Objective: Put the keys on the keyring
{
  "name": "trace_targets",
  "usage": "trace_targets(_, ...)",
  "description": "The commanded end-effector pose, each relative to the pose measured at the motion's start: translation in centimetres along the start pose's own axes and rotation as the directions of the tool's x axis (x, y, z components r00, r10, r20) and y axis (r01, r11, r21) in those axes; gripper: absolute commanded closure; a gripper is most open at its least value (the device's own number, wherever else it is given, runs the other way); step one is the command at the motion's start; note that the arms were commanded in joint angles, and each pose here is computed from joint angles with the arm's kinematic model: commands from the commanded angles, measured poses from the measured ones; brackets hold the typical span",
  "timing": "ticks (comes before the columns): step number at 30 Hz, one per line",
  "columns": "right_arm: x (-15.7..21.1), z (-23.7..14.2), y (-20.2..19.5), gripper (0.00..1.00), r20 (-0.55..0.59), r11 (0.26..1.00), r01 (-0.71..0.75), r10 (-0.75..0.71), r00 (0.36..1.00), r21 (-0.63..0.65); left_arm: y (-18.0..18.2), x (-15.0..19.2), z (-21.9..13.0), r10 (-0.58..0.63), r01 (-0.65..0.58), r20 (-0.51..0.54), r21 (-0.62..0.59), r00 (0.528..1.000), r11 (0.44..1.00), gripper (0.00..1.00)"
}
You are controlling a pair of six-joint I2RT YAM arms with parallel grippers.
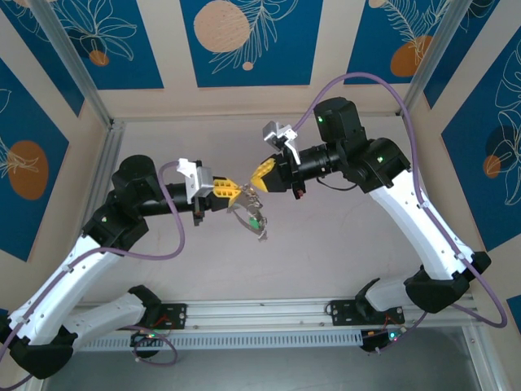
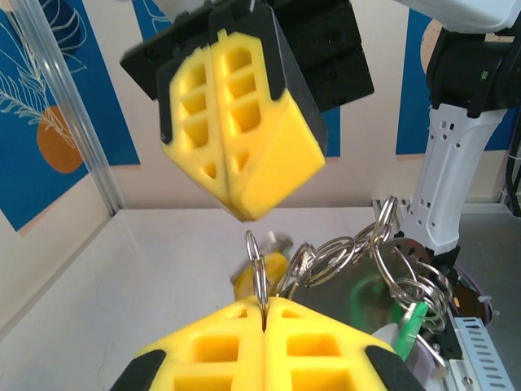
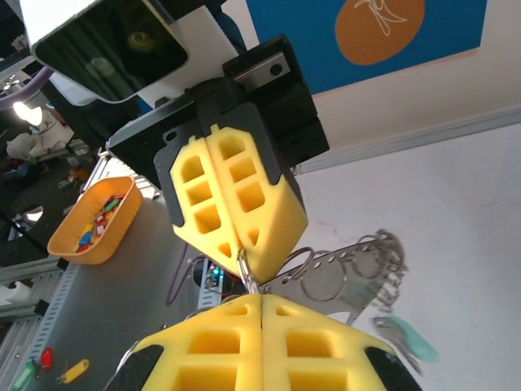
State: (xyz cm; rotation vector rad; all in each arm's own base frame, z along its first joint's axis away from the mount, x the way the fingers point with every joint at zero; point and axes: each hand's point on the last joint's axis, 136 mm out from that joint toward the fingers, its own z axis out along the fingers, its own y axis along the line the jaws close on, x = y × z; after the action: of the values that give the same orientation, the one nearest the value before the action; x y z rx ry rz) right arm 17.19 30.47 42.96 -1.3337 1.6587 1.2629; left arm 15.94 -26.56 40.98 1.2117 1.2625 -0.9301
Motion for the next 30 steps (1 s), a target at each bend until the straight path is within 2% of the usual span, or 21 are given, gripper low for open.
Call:
trace_targets(1, -0.6, -0.4, 0.1, 1.00, 0.024, 1.000, 0.015, -0.016, 1.000, 0.018, 0.0, -1.0, -0.4, 0.045, -0.045, 0.007, -0.011, 0.999, 0.999, 1.00)
trace_targets(9, -0.3, -0.5, -0.7, 1.00, 0.013, 0.997, 0.014, -0.015, 1.000, 0.072, 0.6, 0.3, 0.1, 0.026, -0.027, -0.028, -0.027, 0.999, 0.999, 1.00)
trace_targets(14, 0.7, -1.3, -2.0, 0.77, 0.034, 0.986, 0.000, -0.006, 0.999, 0.164, 1.8, 2.5, 1.4, -0.013, 0.009, -0.084, -0.046, 0.996, 0.999, 1.00)
trace_targets(16, 1.6, -2.4, -3.7, 0.66, 0.066, 0.966, -0.020, 0.004, 0.998, 0.256, 2.7, 4.5, 2.2, -0.044, 0.036, -0.135, -0.062, 0.990, 0.997, 1.00)
trace_targets(22, 5.5, -7.7, -10.3, 0.38, 0.212, 0.817, -0.223, 0.127, 0.969, 0.531, 4.4, 11.9, 5.4, -0.201, 0.186, -0.253, -0.083, 0.946, 0.979, 1.00)
trace_targets(25, 7.7, -9.7, -12.5, 0.30, 0.279, 0.743, -0.314, 0.177, 0.944, 0.591, 5.5, 15.6, 6.6, -0.279, 0.249, -0.298, -0.134, 0.913, 0.959, 1.00)
trace_targets(30, 9.5, -11.1, -13.8, 0.24, 0.325, 0.708, -0.361, 0.193, 0.926, 0.607, 7.6, 20.4, 8.3, -0.378, 0.311, -0.349, -0.233, 0.857, 0.921, 1.00)
